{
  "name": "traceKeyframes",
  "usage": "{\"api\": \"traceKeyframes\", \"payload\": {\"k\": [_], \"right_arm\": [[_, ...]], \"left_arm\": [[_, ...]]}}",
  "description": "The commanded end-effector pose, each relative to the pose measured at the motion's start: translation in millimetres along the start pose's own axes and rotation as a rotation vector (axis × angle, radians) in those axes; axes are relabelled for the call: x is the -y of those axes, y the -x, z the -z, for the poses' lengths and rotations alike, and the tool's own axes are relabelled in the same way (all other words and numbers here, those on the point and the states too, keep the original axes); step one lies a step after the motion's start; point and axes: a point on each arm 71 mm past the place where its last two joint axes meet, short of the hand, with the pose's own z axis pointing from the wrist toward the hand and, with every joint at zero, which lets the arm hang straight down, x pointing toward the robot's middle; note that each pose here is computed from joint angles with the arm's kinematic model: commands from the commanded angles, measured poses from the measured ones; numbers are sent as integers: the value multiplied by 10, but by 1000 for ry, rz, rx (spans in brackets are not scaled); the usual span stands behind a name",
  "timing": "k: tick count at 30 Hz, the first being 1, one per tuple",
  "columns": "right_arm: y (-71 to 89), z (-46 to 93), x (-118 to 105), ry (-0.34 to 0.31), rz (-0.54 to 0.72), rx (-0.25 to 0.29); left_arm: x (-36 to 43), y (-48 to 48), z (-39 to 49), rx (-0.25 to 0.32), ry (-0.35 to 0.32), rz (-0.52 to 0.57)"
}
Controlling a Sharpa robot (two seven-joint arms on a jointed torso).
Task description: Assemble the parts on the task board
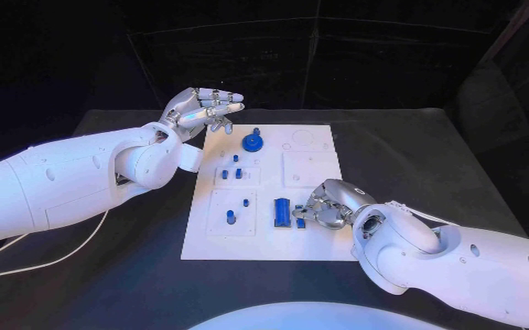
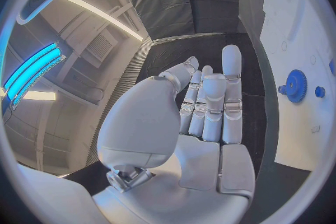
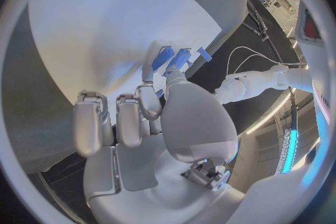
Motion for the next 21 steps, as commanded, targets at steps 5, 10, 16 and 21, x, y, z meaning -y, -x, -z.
{"api": "traceKeyframes", "payload": {"k": [5,10,16,21], "right_arm": [[15,0,-3,5,16,11],[31,31,-3,26,22,11],[49,101,-18,65,23,-3],[52,148,-6,66,32,-27]], "left_arm": [[12,-18,-6,-13,-5,8],[12,-15,-4,-13,-4,8],[11,-7,-2,-11,-4,8],[10,-2,-2,-9,-3,7]]}}
